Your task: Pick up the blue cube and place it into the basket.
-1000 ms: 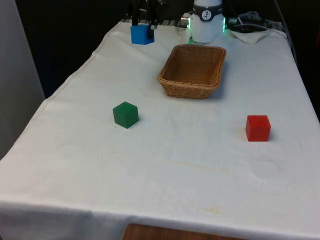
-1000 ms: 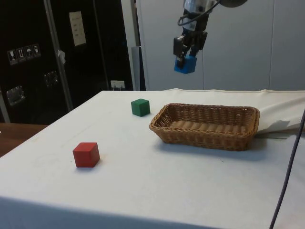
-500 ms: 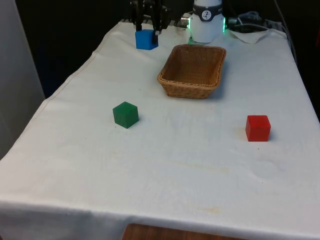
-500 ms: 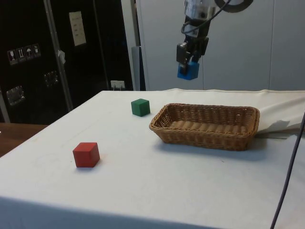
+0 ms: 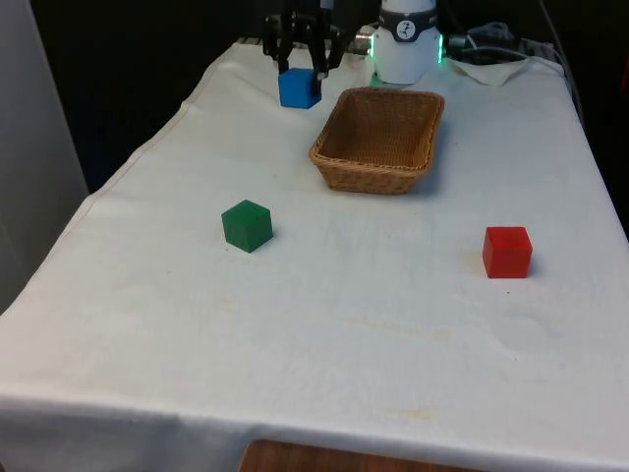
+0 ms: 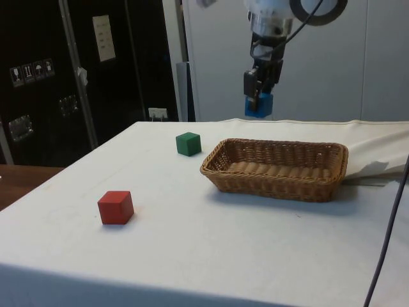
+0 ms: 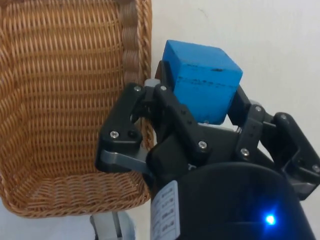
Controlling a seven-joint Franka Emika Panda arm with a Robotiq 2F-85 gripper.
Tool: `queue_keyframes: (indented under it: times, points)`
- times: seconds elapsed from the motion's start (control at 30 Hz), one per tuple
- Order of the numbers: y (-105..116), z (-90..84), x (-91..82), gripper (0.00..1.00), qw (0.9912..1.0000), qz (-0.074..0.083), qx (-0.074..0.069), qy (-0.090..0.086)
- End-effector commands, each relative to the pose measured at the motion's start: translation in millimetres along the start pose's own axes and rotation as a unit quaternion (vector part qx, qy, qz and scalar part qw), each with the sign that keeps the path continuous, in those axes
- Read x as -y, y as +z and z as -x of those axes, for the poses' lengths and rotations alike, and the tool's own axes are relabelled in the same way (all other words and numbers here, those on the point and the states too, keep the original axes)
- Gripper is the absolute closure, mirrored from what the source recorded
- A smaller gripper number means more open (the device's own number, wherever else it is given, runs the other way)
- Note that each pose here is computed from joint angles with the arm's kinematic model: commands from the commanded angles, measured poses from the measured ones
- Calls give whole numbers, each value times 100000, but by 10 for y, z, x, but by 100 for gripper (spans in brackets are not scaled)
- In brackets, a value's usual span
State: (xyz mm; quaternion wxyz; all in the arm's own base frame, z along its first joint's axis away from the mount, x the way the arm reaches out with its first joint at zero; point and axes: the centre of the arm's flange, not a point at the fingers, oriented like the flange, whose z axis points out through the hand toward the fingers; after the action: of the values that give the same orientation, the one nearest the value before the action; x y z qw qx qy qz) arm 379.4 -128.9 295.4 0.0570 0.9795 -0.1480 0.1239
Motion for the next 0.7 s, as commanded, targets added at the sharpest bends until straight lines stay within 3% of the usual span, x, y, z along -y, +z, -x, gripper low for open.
queue_keyframes:
  times: [0.0,0.23,0.27,0.3,0.57,0.6,0.67]
  points:
    - [30,41,40,93,99996,-648,184,-573]
    - [124,145,123,93,99960,-980,1190,-2376]
    - [113,113,74,93,99968,-197,1248,-2198]
    - [132,155,140,93,99952,-1012,1263,-2649]
    - [191,246,300,93,99877,-1330,1925,-4376]
    - [184,221,257,93,99881,-649,2085,-4367]
    - [202,270,343,93,99852,-1446,2070,-4812]
